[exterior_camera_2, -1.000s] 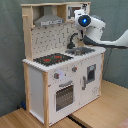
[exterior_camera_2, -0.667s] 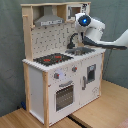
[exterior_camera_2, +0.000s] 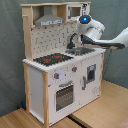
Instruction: Play with the kitchen
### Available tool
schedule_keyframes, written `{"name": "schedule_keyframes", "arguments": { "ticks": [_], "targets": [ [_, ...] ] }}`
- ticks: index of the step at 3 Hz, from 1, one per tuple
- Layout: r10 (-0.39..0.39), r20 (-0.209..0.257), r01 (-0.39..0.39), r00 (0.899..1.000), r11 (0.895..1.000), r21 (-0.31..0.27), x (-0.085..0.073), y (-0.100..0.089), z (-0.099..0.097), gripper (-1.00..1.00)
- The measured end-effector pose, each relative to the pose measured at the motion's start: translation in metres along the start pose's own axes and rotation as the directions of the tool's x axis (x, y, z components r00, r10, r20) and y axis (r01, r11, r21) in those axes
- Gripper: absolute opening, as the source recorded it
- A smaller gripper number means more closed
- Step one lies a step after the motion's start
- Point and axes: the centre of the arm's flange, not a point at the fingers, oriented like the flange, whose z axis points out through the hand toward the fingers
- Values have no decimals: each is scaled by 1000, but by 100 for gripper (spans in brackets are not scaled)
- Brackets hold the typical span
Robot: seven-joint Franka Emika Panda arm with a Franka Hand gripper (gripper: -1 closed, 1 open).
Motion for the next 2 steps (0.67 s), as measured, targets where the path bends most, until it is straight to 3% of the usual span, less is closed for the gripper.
{"name": "schedule_keyframes", "arguments": {
  "ticks": [2],
  "targets": [
    [58, 172, -83, 983, 986, 143, -2, -1, 67, 100]
  ]
}}
